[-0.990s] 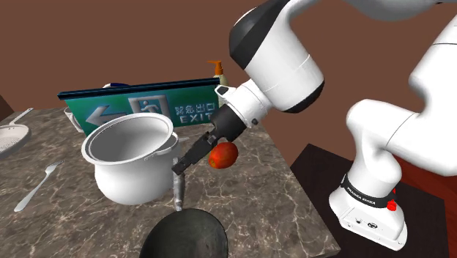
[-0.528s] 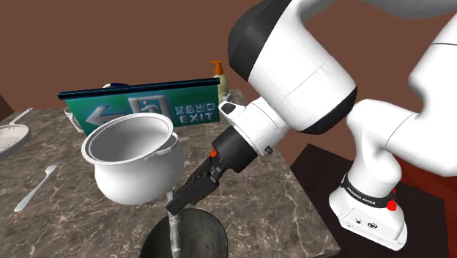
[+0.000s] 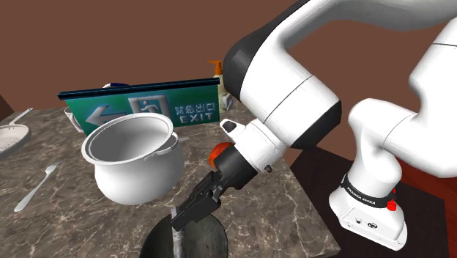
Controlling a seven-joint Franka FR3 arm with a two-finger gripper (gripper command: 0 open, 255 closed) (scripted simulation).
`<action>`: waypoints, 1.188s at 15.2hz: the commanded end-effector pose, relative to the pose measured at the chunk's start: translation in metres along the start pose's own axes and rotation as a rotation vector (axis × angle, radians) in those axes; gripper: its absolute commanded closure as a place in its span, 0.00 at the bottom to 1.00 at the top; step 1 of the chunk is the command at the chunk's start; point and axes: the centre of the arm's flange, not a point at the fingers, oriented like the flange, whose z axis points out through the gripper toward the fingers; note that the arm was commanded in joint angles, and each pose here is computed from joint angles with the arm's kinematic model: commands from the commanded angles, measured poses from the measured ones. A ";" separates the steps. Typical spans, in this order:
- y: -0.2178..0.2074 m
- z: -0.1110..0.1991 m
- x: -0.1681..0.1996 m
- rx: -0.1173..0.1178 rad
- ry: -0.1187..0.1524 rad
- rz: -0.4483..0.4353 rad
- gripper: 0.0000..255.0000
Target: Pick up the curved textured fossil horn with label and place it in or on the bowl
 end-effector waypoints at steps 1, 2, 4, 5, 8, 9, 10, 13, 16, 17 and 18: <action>0.005 0.006 -0.008 0.000 0.001 0.000 1.00; 0.008 0.008 -0.011 0.000 0.001 0.000 1.00; 0.014 0.014 -0.018 0.000 0.001 0.000 1.00; 0.017 0.016 -0.022 0.000 0.001 0.000 1.00; 0.023 0.022 -0.028 0.000 0.001 0.000 1.00; 0.023 0.022 -0.028 0.000 0.001 0.000 1.00; 0.023 0.022 -0.028 0.000 0.001 0.000 1.00; 0.023 0.022 -0.028 0.000 0.001 0.000 1.00; 0.023 0.022 -0.028 0.000 0.001 0.000 0.00; 0.023 0.022 -0.028 0.000 0.001 0.000 0.00; 0.023 0.022 -0.028 0.000 0.001 0.000 0.00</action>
